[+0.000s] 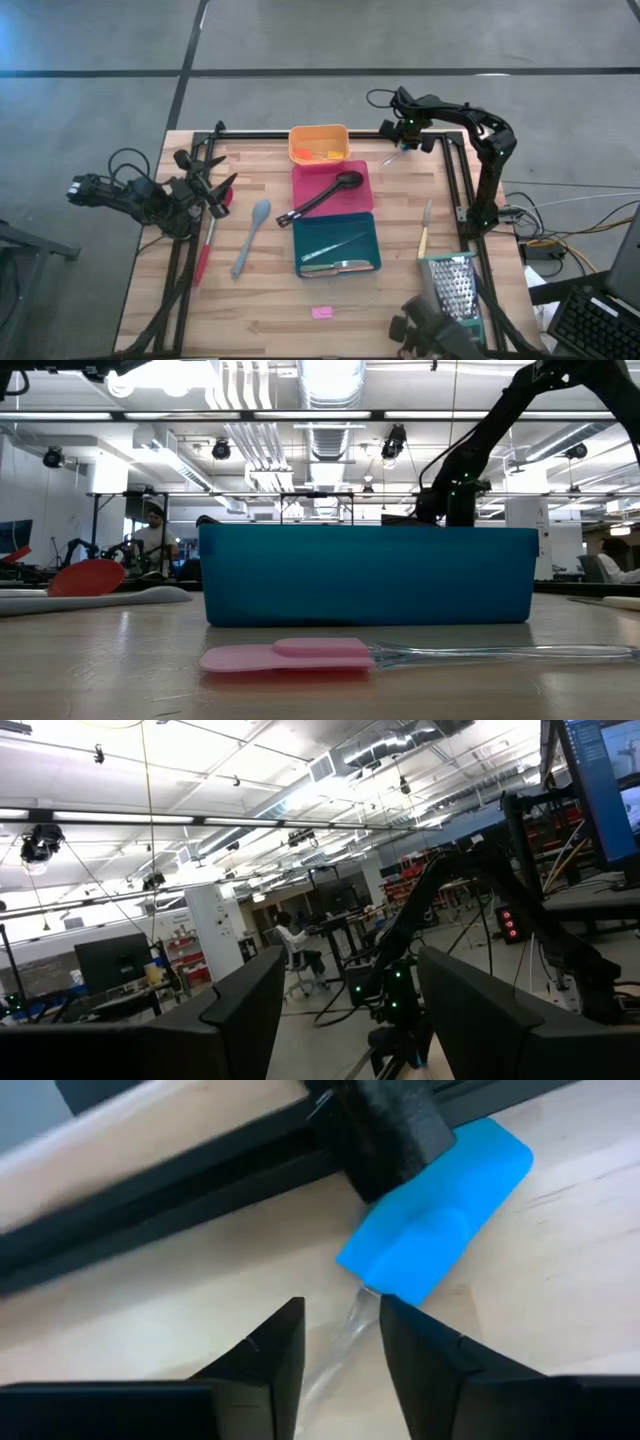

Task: Pick & Place Kitchen Items
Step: Put the blue spatula into the yellow bin

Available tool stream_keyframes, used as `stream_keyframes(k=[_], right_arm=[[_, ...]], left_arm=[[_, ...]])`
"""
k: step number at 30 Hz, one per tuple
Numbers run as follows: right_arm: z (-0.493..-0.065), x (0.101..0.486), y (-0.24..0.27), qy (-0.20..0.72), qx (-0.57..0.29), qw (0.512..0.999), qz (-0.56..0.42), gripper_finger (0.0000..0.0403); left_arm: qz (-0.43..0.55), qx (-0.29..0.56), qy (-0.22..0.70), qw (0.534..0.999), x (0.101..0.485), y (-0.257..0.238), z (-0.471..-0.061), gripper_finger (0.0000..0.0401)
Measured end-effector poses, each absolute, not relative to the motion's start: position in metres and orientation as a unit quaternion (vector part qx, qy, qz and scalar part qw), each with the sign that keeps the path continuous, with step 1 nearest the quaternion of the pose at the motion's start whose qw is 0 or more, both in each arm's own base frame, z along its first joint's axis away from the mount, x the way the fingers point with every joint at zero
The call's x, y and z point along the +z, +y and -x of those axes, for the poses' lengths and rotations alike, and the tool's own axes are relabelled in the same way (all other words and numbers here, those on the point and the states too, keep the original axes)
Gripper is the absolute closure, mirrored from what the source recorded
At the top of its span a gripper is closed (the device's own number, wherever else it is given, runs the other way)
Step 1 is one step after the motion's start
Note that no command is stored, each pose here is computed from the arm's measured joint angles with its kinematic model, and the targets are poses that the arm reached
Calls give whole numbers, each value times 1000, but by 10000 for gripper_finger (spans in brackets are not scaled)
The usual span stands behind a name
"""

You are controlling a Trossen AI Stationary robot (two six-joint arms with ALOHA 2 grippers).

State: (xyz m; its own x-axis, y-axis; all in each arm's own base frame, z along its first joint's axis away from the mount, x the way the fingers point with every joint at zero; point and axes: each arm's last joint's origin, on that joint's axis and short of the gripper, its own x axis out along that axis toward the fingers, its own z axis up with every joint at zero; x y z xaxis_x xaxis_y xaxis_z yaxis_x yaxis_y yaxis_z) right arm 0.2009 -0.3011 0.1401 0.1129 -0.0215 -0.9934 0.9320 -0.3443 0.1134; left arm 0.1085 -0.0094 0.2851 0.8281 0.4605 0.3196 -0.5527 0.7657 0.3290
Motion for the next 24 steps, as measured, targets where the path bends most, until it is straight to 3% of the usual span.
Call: stream_keyframes(k=[12,19,24], right_arm=[[-234,143,-269,480,-410,484,-606,328],[-237,179,-271,468,-412,533,-572,331],[-227,222,-279,434,-484,563,-511,314]], left_arm=[[-209,271,-109,933,285,-9,-109,167],[-210,272,-107,933,284,-9,-109,167],[-210,272,-107,933,284,-9,-109,167]])
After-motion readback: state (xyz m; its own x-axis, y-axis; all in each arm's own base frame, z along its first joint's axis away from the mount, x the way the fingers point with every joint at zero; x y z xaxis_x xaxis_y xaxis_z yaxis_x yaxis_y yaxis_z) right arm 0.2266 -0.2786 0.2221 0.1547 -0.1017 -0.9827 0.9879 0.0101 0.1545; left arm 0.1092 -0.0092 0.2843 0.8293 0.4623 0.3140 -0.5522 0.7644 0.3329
